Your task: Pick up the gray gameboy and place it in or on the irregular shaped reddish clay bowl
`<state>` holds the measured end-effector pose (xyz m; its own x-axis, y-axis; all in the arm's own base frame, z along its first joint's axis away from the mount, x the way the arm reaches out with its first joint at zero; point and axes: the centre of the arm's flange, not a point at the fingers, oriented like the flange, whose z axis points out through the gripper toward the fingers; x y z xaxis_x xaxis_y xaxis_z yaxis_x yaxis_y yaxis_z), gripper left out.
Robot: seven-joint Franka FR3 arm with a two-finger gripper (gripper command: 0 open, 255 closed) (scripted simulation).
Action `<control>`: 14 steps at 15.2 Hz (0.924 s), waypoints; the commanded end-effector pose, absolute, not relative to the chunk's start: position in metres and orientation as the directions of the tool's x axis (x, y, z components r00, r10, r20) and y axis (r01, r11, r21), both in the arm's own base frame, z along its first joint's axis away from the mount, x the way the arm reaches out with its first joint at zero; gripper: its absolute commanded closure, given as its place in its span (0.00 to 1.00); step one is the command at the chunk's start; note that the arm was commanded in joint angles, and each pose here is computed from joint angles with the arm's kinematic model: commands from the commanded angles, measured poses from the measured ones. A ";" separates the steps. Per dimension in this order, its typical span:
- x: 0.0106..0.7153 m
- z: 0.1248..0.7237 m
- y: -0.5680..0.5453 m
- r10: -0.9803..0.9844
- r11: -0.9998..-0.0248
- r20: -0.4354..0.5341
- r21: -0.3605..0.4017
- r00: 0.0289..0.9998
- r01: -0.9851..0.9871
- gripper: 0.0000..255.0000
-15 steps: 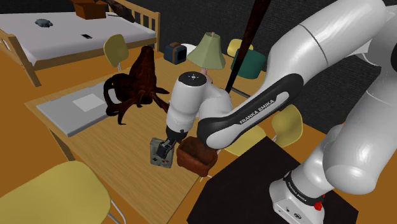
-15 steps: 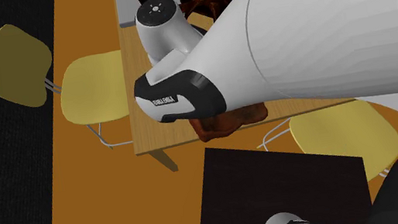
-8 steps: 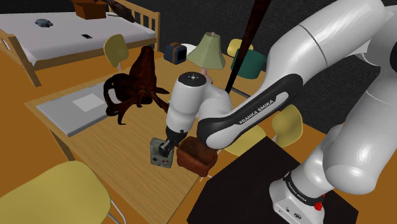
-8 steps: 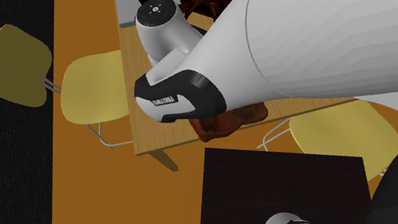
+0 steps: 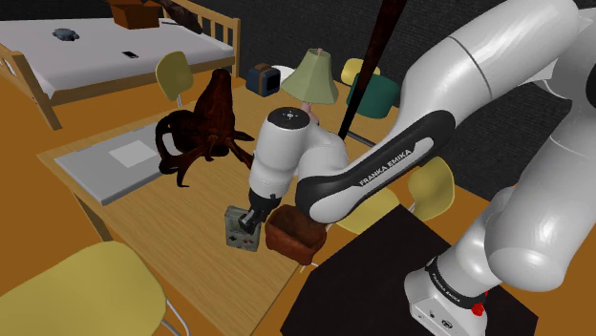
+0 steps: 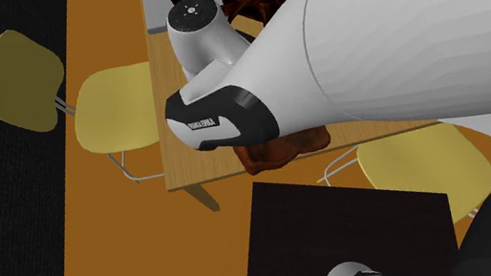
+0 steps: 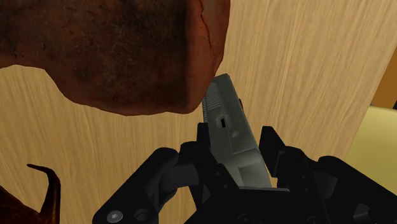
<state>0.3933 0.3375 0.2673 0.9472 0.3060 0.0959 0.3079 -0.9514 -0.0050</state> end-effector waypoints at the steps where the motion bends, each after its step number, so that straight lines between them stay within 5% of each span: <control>1: 0.393 0.266 0.337 0.307 -0.951 0.094 -0.005 0.947 0.309 1.00; 14: 0.393 0.334 0.337 0.307 -0.951 0.094 -0.005 0.947 0.309 1.00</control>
<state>0.3912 0.3377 0.3283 0.9471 0.3072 0.0934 0.3090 -0.9511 -0.0050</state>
